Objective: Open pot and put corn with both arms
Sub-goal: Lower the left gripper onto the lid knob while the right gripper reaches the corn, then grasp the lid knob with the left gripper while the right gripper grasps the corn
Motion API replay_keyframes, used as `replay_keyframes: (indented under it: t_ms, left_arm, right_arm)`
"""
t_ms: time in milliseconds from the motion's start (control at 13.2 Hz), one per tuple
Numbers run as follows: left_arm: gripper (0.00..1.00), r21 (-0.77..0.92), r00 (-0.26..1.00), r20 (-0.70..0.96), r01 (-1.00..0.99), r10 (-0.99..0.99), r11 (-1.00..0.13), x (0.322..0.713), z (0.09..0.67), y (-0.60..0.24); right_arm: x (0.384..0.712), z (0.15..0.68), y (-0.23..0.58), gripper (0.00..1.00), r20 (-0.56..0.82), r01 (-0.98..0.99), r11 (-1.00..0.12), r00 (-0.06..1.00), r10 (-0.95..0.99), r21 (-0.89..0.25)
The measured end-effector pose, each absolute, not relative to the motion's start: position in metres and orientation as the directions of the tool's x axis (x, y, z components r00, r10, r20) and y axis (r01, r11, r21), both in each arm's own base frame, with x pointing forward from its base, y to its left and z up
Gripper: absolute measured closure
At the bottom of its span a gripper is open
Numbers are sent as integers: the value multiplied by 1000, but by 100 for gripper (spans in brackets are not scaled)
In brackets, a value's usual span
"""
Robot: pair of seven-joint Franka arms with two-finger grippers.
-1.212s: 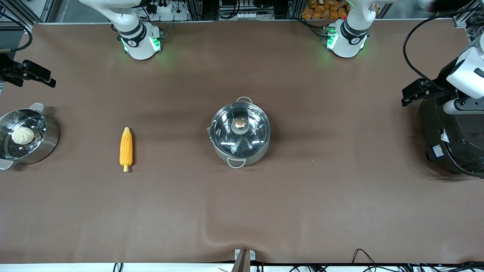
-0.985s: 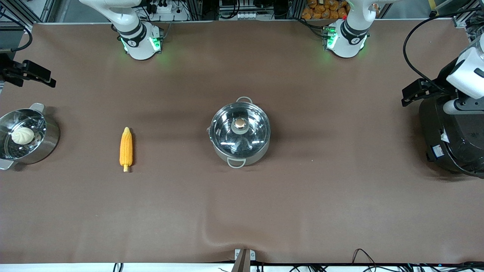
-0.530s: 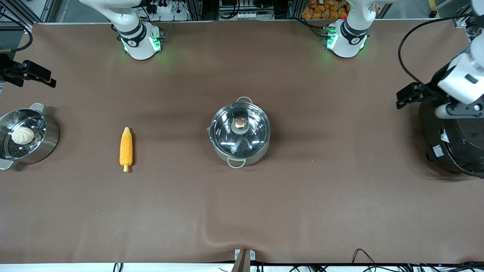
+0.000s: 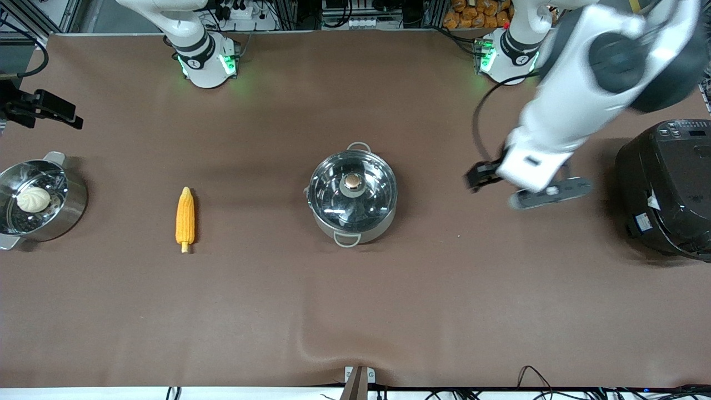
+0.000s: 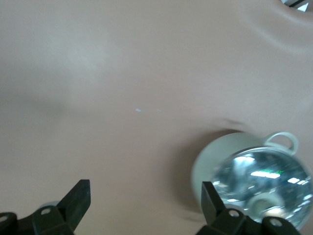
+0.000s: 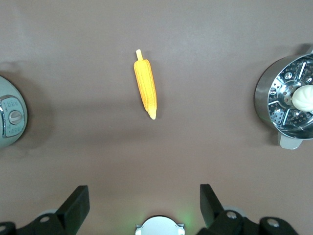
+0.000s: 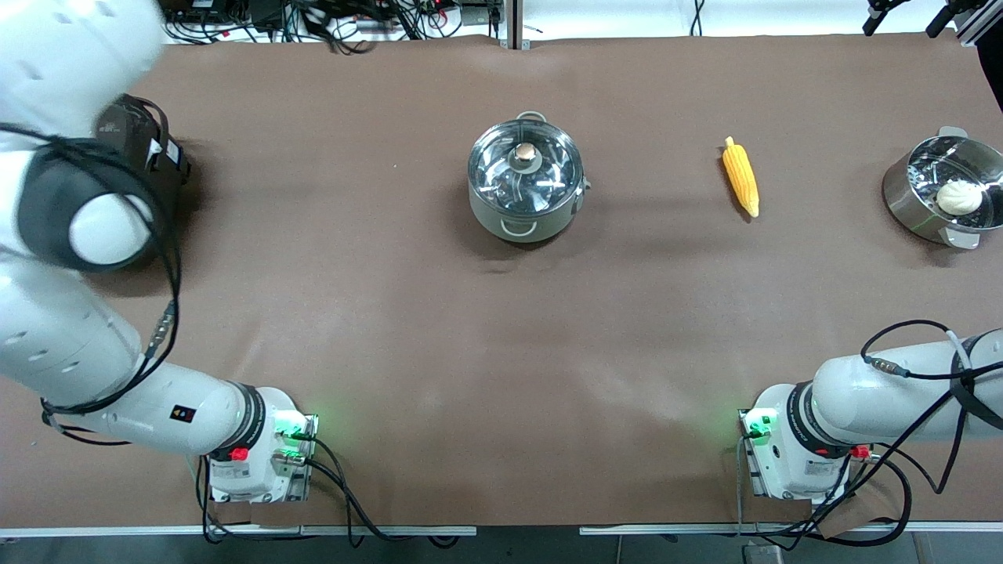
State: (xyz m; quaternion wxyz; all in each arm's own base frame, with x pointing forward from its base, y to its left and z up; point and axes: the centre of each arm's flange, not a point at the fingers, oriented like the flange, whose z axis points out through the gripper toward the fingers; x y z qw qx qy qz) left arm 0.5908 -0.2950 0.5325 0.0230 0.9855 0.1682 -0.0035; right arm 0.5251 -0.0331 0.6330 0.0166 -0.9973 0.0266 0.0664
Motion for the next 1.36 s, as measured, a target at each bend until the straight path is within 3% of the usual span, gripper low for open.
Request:
replay_keyframes:
  t_ms: [379,682,1136,1364]
  left_arm:
    - [0,113,765,-36,642,643,-758,593,471,-395]
    - [0,91,658,-68,752,749,-653,578,426,-445]
    - [0,39,660,-67,751,748,-659,544,381,-494]
    - [0,37,669,-31,744,743,-668,533,359,-514]
  right_arm:
    - [564,574,-2,0,-197,8,-1000,980,12,-22]
    - [577,554,-1,0,-227,9,-1000,974,12,-15]
    - [618,450,-50,0,-242,1,-1000,970,8,-29]
    - [621,399,-42,0,-198,15,-1000,980,21,-27]
